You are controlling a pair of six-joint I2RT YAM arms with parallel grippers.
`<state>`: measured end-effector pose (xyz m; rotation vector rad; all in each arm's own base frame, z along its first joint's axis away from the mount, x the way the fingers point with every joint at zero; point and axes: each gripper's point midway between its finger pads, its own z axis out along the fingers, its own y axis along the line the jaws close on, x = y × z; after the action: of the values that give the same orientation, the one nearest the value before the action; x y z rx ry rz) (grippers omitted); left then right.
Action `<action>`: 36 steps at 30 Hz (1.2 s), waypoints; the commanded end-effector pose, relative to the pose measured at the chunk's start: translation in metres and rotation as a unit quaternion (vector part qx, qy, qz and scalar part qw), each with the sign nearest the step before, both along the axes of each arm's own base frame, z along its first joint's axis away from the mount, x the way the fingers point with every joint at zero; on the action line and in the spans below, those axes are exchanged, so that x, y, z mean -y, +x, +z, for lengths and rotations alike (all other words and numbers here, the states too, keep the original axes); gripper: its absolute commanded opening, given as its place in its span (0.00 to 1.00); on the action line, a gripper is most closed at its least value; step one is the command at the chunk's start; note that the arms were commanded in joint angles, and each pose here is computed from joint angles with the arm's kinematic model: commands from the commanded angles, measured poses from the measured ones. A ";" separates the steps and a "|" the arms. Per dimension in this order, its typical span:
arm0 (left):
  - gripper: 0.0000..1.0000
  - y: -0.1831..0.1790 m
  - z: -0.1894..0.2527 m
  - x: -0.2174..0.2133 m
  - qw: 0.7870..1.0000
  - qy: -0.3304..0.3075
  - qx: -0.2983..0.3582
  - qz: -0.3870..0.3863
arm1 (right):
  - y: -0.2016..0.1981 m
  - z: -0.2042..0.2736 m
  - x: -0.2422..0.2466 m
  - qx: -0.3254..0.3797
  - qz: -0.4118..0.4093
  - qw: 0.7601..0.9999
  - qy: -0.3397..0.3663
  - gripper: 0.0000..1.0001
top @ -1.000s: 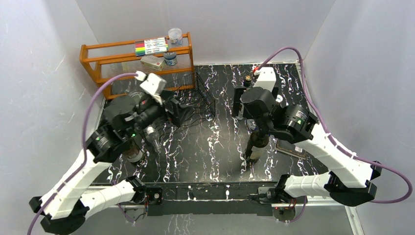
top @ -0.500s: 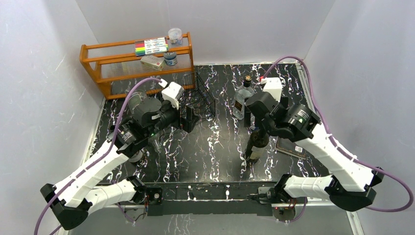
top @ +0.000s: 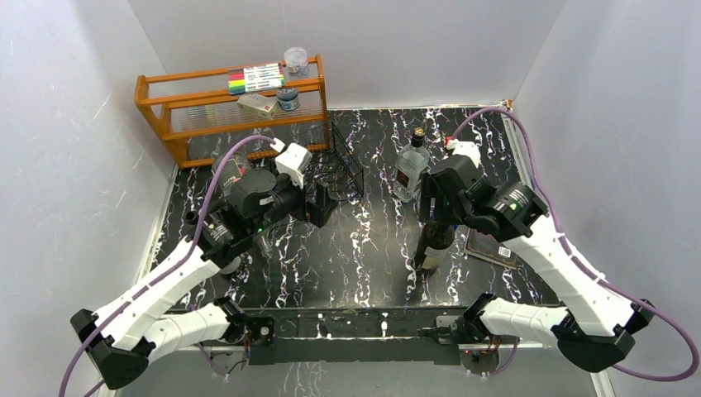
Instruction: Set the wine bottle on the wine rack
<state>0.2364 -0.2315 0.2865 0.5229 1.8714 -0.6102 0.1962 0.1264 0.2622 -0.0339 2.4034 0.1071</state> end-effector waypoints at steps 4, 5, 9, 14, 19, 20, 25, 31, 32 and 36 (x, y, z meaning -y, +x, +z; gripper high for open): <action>0.98 0.004 0.008 0.009 0.999 -0.022 0.021 -0.012 | -0.007 0.007 -0.003 0.012 0.015 0.999 0.036 0.67; 0.98 0.004 0.008 0.010 0.999 -0.024 0.022 -0.015 | -0.007 0.005 -0.002 0.009 0.013 0.999 0.032 0.61; 0.98 0.002 0.004 0.012 0.999 -0.025 0.020 -0.020 | -0.005 0.002 -0.002 0.009 0.014 1.000 0.023 0.36; 0.98 -0.001 -0.004 0.013 0.999 -0.025 0.013 -0.027 | 0.001 0.013 -0.008 0.027 0.031 0.999 0.030 0.08; 0.95 -0.015 -0.016 0.030 0.995 -0.025 0.004 -0.096 | 0.008 0.029 -0.037 0.048 0.078 0.992 0.082 0.00; 0.95 -0.017 -0.018 0.033 0.994 -0.028 0.002 -0.106 | 0.008 0.032 -0.045 0.050 0.091 0.990 0.097 0.00; 0.95 -0.027 -0.022 0.046 0.987 -0.051 0.012 -0.152 | 0.005 0.049 -0.084 0.063 0.153 0.969 0.183 0.00; 0.96 -0.042 -0.040 0.057 0.976 -0.053 0.010 -0.212 | 0.005 0.057 -0.121 0.068 0.192 0.942 0.267 0.00; 0.96 -0.042 -0.046 0.057 0.976 -0.047 0.007 -0.212 | 0.004 0.056 -0.127 0.065 0.198 0.937 0.280 0.00; 0.98 -0.046 -0.074 0.053 0.975 -0.025 0.003 -0.222 | -0.001 0.046 -0.145 0.046 0.220 0.922 0.314 0.00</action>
<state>0.1980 -0.2814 0.2222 0.8398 1.8006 -0.9223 0.1935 0.2318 0.2627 -0.2616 2.3151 0.7520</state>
